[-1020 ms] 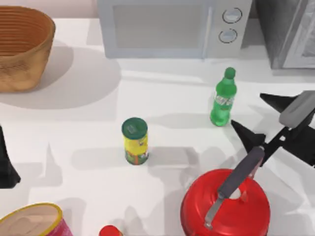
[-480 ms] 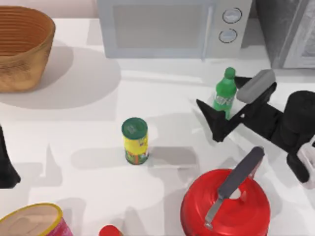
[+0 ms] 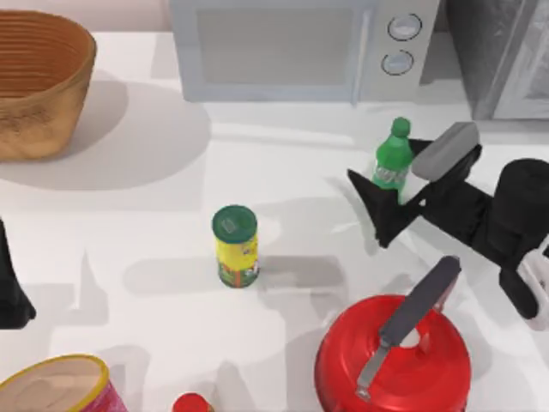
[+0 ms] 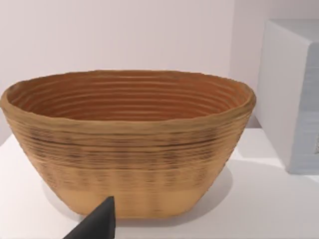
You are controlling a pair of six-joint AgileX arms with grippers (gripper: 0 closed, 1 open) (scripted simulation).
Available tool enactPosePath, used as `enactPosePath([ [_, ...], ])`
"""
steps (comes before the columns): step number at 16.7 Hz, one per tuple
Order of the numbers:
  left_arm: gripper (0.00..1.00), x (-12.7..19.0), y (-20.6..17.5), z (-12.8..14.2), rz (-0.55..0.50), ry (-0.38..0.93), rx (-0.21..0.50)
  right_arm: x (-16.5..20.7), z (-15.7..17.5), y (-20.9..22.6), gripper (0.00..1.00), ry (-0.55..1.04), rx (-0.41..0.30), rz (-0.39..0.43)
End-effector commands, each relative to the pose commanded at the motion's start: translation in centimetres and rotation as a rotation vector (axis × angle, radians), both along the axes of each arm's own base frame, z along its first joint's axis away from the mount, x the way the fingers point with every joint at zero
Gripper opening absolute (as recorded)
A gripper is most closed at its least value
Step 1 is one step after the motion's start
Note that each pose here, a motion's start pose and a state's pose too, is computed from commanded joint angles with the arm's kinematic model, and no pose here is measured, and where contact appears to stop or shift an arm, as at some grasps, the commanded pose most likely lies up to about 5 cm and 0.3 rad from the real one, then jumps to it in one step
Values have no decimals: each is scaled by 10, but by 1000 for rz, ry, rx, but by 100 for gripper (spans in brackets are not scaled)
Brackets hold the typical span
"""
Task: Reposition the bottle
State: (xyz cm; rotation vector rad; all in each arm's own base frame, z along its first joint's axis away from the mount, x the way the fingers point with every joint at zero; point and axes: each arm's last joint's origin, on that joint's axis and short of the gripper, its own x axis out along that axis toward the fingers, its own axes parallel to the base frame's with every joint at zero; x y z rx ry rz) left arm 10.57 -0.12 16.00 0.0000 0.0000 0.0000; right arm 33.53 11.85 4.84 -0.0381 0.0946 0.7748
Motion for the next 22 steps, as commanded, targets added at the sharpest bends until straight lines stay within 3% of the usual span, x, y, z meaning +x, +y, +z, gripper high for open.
enactPosePath([
  [8, 100, 0, 0, 0, 0, 0, 0, 0, 0, 0, 2, 0, 0, 0],
  [18, 100, 0, 0, 0, 0, 0, 0, 0, 0, -1, 0, 1, 0, -2],
  [22, 100, 0, 0, 0, 0, 0, 0, 14, -4, -30, 0, 22, -63, 16],
])
